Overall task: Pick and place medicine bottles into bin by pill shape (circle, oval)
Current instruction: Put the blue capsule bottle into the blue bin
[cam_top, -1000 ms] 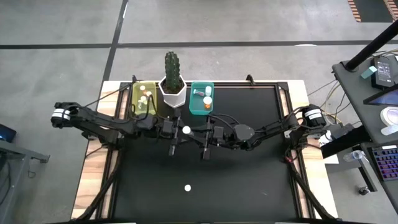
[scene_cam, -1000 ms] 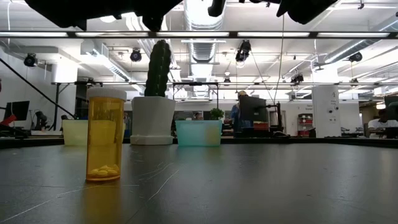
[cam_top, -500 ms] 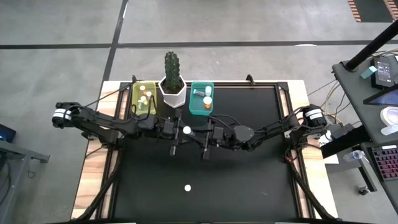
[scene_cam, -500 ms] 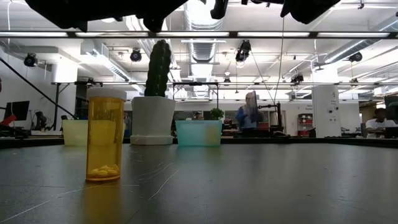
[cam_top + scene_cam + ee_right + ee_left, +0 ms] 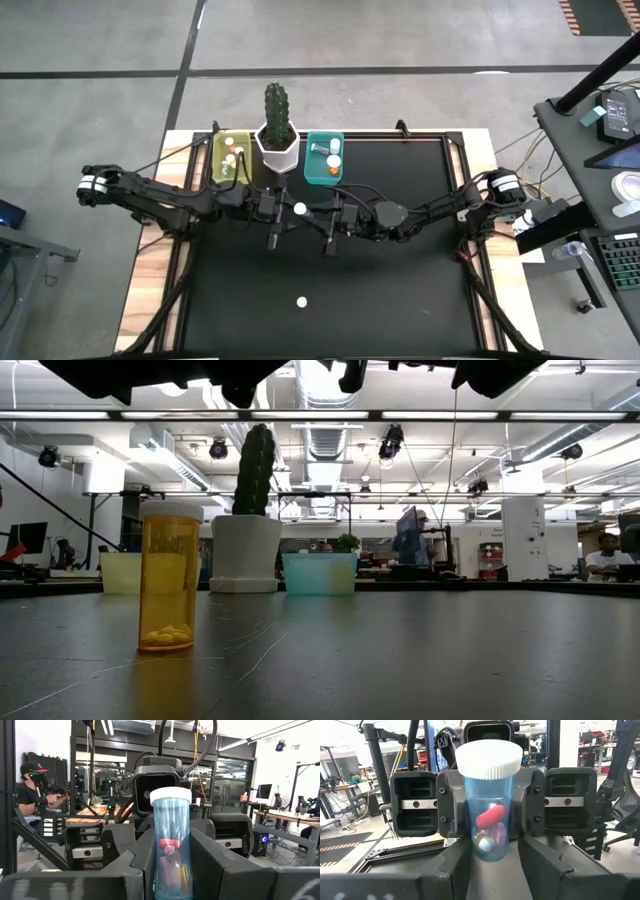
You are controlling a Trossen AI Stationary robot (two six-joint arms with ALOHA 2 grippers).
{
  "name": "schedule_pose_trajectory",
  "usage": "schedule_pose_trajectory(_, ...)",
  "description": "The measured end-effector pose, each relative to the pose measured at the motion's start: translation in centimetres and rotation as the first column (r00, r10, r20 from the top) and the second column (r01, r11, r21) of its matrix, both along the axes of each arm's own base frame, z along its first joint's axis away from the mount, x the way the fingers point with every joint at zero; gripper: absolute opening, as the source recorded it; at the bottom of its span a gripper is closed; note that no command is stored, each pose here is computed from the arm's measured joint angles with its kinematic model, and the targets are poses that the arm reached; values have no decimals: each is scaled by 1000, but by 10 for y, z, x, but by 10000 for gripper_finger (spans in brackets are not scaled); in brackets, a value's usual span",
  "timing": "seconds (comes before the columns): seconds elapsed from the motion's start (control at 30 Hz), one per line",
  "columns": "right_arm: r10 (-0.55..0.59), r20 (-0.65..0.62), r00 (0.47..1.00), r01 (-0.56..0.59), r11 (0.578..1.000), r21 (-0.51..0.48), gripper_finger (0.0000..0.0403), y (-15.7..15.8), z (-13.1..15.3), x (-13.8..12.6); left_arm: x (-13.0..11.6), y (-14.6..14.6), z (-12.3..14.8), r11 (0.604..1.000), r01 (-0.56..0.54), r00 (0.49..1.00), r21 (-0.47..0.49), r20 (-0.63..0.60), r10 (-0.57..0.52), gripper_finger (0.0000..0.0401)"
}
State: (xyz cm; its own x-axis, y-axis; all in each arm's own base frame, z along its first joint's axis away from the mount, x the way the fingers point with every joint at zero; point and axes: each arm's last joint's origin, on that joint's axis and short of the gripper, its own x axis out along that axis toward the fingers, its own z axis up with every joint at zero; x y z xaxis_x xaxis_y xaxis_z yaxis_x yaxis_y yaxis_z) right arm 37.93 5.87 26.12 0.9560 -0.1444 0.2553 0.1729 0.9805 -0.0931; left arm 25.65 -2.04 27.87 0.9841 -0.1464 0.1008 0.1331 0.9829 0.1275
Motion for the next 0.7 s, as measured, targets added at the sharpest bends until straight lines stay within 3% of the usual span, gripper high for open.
schedule_pose_trajectory(0.13,2,-2,1000,-2,1000,5,93,0,0,0,0,0,0,1000,-1,1000,0,6,1,132)
schedule_pose_trajectory(0.37,3,-6,1000,-3,1000,-3,93,0,-1,0,0,0,1,1000,-5,1000,-3,7,5,70)
schedule_pose_trajectory(0.7,4,-13,1000,-4,1000,7,100,0,-2,0,0,0,0,1000,-5,1000,-5,2,5,73)
